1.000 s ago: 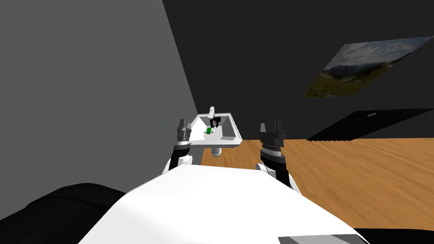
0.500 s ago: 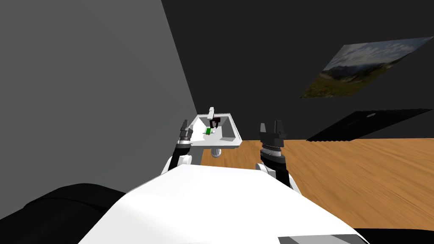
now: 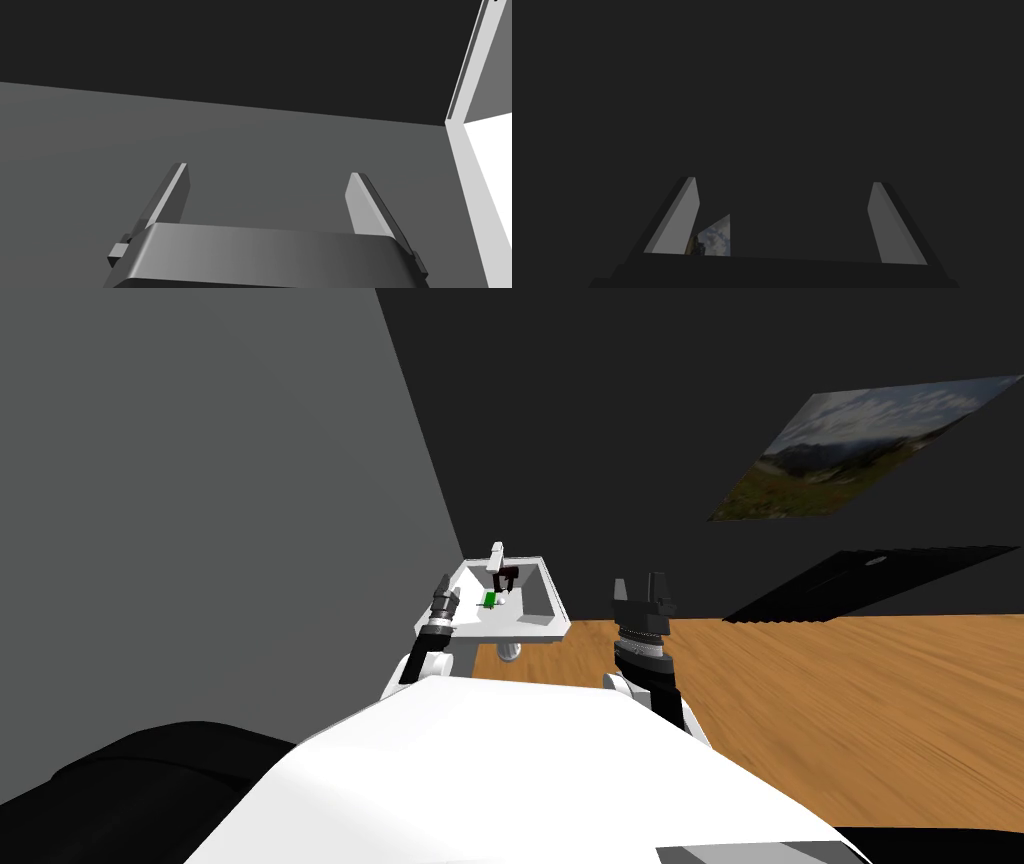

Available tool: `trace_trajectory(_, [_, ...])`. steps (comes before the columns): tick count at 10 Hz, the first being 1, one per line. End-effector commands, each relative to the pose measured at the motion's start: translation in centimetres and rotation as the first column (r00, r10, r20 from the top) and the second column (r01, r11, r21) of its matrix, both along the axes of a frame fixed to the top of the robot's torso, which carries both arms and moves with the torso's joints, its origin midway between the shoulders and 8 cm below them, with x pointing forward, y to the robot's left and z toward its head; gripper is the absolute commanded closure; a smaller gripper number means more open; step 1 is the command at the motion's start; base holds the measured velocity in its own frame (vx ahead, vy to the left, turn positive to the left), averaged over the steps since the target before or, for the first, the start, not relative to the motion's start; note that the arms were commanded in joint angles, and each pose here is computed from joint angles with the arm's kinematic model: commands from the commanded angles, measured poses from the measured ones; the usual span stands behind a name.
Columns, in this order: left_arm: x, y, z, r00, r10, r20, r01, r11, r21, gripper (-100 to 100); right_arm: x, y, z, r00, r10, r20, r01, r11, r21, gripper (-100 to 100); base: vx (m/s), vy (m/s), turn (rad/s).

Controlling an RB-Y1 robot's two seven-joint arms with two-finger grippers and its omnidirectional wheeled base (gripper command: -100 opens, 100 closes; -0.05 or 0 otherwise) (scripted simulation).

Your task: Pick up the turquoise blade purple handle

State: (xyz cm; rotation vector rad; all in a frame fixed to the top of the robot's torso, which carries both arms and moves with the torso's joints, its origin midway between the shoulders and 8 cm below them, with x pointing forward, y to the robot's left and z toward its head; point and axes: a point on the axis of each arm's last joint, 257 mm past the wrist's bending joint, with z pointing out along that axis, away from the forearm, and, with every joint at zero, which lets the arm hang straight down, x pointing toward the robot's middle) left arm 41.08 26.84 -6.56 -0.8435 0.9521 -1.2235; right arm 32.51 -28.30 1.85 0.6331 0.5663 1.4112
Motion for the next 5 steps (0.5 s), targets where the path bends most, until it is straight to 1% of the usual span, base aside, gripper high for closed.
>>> trace_trajectory(1, [0.9, 0.3, -1.9, 0.998, -0.001, -0.063, 0.001, 1.000, -0.014, -100, 0.0, 0.0, 0.0, 1.000, 0.000, 0.000, 0.000, 1.000, 0.000, 0, 0.044, -0.016, -0.009])
trace_trajectory(3, [1.9, 0.6, -4.2, 0.990, -0.004, -0.141, -0.001, 0.999, -0.033, -100, 0.0, 0.0, 0.0, 1.000, 0.000, 0.000, 0.000, 1.000, 0.000, 0, 0.043, -0.018, -0.010])
trace_trajectory(5, [2.7, 0.8, -6.3, 0.978, -0.008, -0.208, -0.003, 0.999, -0.054, -100, 0.0, 0.0, 0.0, 1.000, 0.000, 0.000, 0.000, 1.000, 0.000, 0, 0.052, -0.020, -0.007])
